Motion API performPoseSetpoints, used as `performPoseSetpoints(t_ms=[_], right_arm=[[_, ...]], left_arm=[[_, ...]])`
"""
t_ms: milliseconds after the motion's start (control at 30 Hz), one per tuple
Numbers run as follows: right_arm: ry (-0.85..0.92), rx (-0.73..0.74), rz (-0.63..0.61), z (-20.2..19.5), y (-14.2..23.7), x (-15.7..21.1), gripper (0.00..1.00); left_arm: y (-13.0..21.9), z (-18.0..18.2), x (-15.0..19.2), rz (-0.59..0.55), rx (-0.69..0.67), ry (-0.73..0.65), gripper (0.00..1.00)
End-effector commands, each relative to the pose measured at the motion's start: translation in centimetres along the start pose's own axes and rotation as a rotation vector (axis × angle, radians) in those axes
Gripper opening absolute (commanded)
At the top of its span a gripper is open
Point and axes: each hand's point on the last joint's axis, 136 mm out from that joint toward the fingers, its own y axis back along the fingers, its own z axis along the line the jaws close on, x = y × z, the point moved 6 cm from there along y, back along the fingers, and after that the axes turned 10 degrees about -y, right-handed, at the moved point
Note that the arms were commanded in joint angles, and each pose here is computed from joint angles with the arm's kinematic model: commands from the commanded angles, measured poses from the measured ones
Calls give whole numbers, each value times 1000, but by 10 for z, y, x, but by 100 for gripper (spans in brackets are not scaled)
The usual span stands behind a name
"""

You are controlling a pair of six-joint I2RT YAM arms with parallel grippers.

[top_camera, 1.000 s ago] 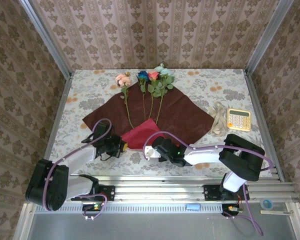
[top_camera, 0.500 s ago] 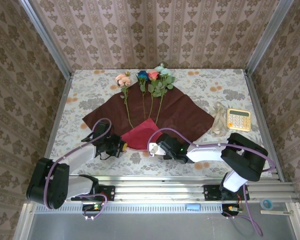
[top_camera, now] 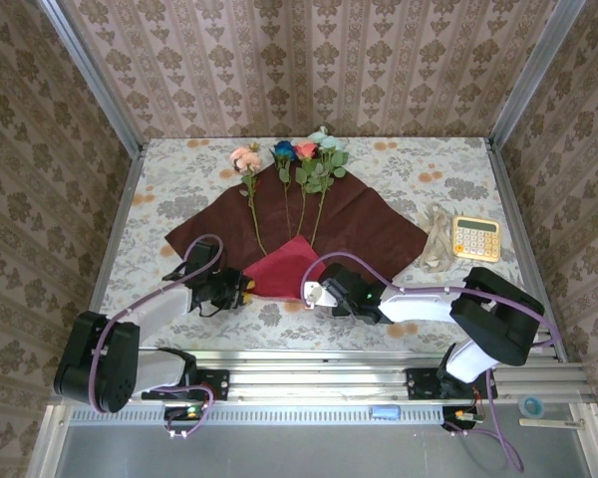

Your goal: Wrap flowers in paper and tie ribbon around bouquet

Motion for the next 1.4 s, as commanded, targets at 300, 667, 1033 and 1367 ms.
performPoseSetpoints(t_ms=[300, 667, 1033, 1367], right_arm=[[-99, -108, -12, -4, 7, -1, 0], [-130, -120, -10, -11, 7, 5, 0], [-147, -142, -20, -12, 9, 3, 0], [-145, -146, -12, -12, 9, 6, 0]], left_arm=[[-19, -23, 43, 61, 86, -77, 53], [-14, -6, 21, -18, -3, -129, 6], [-2, 8, -24, -144, 46, -165, 12], [18, 21, -30, -186, 29, -176, 38]])
